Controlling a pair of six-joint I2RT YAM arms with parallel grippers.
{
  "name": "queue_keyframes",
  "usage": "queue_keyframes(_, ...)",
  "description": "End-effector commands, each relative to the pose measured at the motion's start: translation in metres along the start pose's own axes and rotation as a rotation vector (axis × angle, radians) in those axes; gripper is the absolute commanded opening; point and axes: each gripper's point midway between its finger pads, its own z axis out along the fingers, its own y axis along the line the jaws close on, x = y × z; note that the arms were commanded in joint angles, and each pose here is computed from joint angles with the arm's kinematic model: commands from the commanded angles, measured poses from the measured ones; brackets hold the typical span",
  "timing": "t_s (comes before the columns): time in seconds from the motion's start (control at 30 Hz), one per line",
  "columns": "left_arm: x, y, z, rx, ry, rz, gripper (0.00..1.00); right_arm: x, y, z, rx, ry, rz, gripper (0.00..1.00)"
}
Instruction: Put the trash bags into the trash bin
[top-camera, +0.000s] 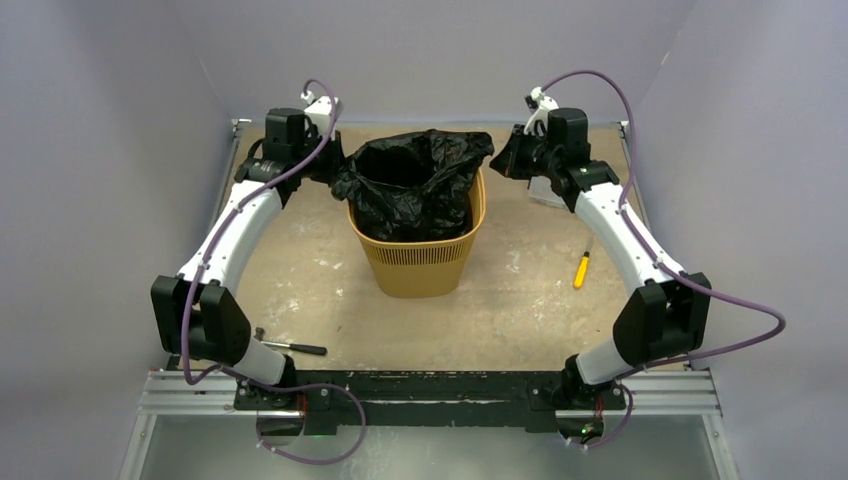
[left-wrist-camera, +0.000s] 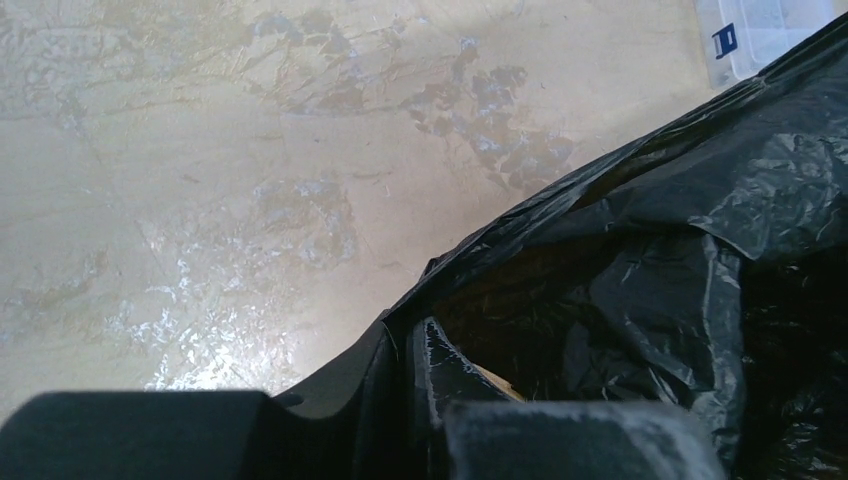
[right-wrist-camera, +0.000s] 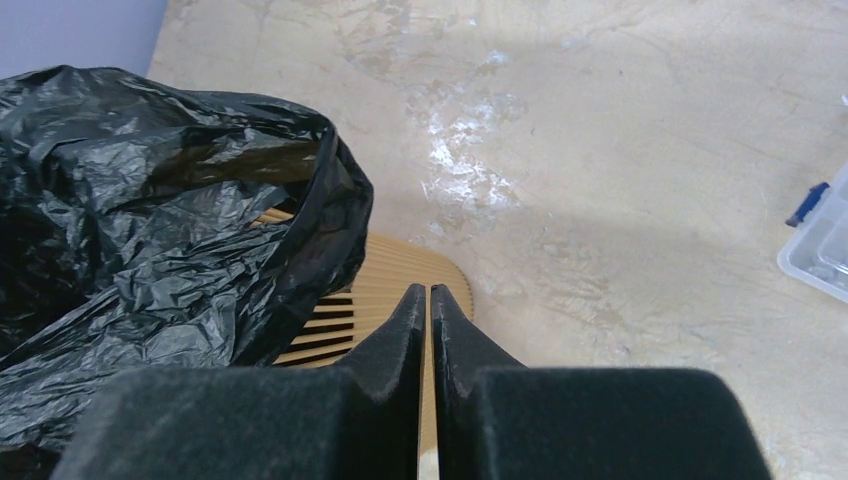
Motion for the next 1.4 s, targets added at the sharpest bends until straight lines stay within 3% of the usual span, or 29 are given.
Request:
queue_keyframes(0.0, -0.038, -0.005, -0.025, -0.010, -0.114, 0.020, 0.13, -0.022, -0.007, -0.017, 0.082, -0.077, -0.037, 0.10)
queue_keyframes(0.23, -0.070, -0.002, -0.049, -0.076, -0.184, 0.013, 0.49, -0.065, -0.003, -0.067, 0.167, -0.309, 0.000, 0.33)
queue_keyframes(0.37, -0.083, 0.004, -0.063, -0.133, -0.232, -0.012, 0.58, -0.073, 0.013, -0.090, 0.115, -0.384, 0.017, 0.45)
queue_keyframes(0.47, -0.091, 0.007, -0.072, -0.168, -0.257, -0.043, 0.68, -0.070, 0.041, -0.100, -0.026, -0.382, 0.023, 0.50)
queue_keyframes(0.77, -0.109, 0.011, -0.100, -0.241, -0.313, -0.083, 0.76, -0.051, 0.096, -0.106, -0.337, -0.267, 0.047, 0.55)
queue_keyframes(0.97, -0.112, -0.005, -0.120, -0.182, -0.379, -0.110, 0.79, -0.041, 0.104, -0.101, -0.347, -0.214, 0.021, 0.56)
queue_keyframes(1.23, -0.077, -0.017, -0.133, -0.141, -0.315, -0.182, 0.80, -0.033, 0.126, -0.082, -0.241, -0.167, -0.033, 0.56)
queue_keyframes(1.37, -0.063, -0.019, -0.148, -0.149, -0.311, -0.203, 0.74, -0.037, 0.121, -0.078, -0.166, -0.191, -0.009, 0.56)
